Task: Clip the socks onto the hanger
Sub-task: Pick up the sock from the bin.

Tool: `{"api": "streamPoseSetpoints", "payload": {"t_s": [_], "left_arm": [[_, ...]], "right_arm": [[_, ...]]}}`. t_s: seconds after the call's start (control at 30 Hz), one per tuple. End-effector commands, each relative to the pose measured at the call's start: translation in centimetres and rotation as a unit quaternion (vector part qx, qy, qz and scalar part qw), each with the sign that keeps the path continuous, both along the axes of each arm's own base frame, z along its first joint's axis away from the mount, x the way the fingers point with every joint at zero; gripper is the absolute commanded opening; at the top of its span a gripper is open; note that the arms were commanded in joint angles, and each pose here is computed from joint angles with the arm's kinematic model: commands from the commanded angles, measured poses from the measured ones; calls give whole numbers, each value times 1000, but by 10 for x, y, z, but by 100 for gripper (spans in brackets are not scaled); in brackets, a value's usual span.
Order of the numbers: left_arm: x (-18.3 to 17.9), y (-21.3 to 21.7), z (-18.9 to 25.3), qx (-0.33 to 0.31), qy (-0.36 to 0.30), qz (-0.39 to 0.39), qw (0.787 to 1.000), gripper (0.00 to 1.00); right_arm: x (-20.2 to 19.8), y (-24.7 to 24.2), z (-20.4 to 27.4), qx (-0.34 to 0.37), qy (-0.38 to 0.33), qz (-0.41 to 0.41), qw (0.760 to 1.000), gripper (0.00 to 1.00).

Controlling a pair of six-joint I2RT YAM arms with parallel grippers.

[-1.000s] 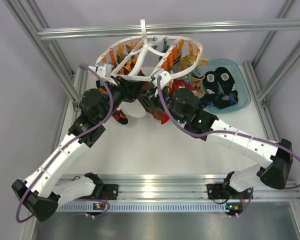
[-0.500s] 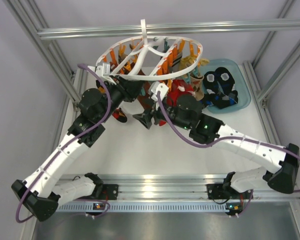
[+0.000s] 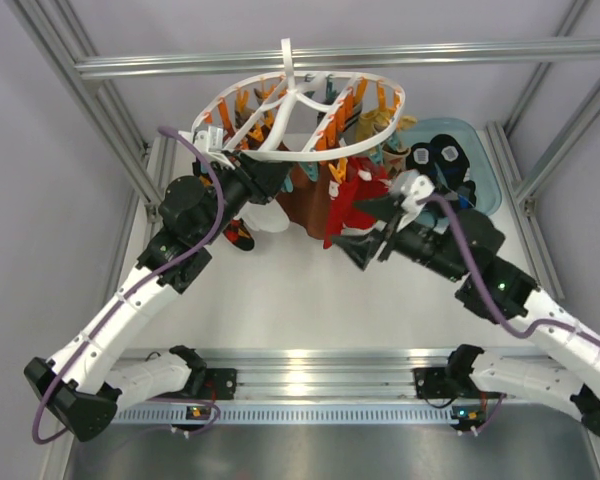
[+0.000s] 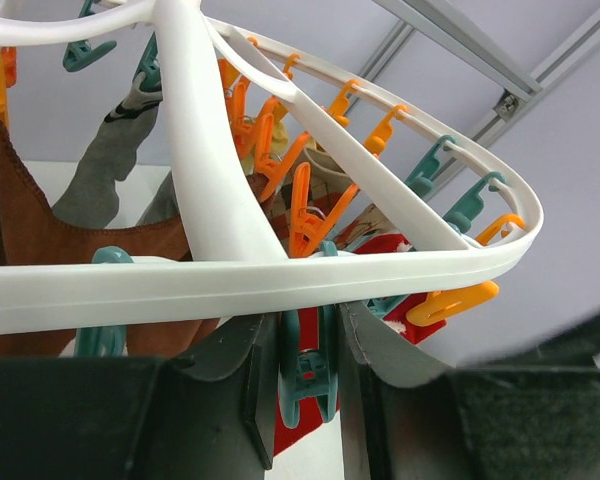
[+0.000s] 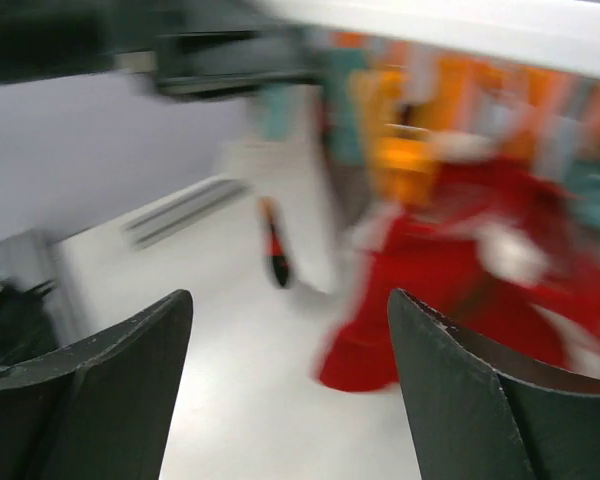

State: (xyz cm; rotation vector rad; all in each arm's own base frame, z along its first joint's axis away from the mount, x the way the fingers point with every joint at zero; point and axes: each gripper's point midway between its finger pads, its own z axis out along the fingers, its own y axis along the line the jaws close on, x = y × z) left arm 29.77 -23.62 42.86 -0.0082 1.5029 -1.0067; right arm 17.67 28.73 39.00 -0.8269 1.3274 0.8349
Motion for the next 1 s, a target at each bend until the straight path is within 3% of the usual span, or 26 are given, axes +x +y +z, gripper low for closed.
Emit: {"api": "streamPoseSetpoints", "payload": {"t_s": [0.0,0.07,0.1,0.17,0.27,0.43,0.57,0.7,0.97], "left_arm": [[6,5,24,-27,-30,16,999,0],[5,4,26,-26,-34,14,999,0],[4,3,25,-25,-35,10,999,0],[4,4,25,-23,-38,10,999,0],[4,4,25,-18,-41,11,999,0],[3,5,22,-15,-41,11,999,0],[4,5,20,-12,-41,12,999,0],[5,4,19,-9,-41,13,999,0],[8,3,16,2,-40,14,999,0]], "right_arm": [[61,-79,-22,22,111,-180,977,77],[78,-109,-41,8,141,-227,964,75],[96,-144,-52,7,157,-285,946,74],[106,-164,-66,-3,175,-291,941,70],[142,-233,-88,-8,189,-370,909,68],[194,-264,-137,-102,197,-333,917,55],[210,-263,-174,-200,180,-231,935,58],[240,-278,-222,-269,200,-193,922,62],[288,-312,-258,-365,175,-200,892,67]]}}
